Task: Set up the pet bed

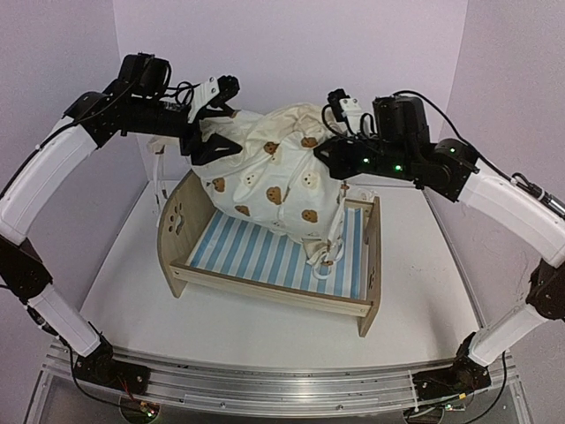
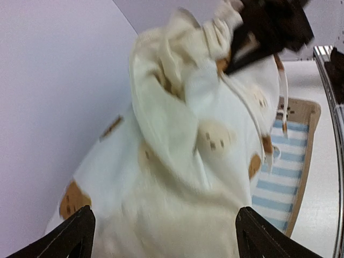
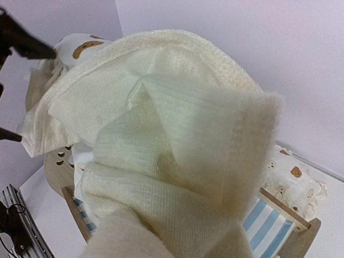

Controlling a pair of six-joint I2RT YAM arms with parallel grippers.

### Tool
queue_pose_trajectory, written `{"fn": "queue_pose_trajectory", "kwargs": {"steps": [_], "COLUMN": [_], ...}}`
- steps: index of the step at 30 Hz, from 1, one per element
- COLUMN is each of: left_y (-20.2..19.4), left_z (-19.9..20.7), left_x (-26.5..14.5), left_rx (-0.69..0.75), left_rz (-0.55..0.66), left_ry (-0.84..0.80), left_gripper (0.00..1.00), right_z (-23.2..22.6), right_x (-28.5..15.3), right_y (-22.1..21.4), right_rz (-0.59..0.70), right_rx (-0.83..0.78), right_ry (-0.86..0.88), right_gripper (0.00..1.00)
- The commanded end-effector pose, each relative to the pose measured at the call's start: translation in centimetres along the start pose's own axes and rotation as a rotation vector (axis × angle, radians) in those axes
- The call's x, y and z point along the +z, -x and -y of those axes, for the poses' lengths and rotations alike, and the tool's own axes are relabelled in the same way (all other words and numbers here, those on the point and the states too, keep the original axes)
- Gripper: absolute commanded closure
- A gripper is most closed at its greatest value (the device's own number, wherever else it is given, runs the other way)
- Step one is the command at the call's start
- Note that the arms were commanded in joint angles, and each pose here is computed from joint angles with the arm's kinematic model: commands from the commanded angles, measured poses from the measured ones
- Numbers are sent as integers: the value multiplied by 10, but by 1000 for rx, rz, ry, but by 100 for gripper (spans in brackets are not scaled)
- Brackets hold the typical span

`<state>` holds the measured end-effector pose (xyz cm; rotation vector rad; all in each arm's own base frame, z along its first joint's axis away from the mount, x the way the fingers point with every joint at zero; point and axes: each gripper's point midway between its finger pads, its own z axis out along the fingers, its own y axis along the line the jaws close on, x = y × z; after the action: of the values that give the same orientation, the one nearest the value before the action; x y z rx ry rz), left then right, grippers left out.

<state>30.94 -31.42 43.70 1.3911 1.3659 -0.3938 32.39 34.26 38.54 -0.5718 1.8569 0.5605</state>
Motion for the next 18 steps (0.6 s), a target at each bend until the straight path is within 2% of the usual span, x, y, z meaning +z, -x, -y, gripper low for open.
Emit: {"fn": "queue_pose_trajectory", "kwargs": {"steps": [1,5,10,16,18], "left_y": [-55,-79,-87,-137,-151], "left_z": [22,18,-16,-7,-18], "left_x": [-37,-45,-38,-15,-5], "left_rx": [252,361,439,413,401], "left_rz": [-261,-355,-402,-473,-490], "left_ry": [13,67,240,120,140], "left_gripper": [5,2,2,2,2], "right_z": [-1,-6,-4,3,2], "right_x": [-27,-29,-30,-33,-35], "right_y": [11,-6,-16,-17,-18], "right_rz": [34,-21,-52,-58,-65], "right_rx": [77,57,58,63,60], "right_ry": [125,191,215,217,228], "right_gripper": [100,100,100,100,100]}}
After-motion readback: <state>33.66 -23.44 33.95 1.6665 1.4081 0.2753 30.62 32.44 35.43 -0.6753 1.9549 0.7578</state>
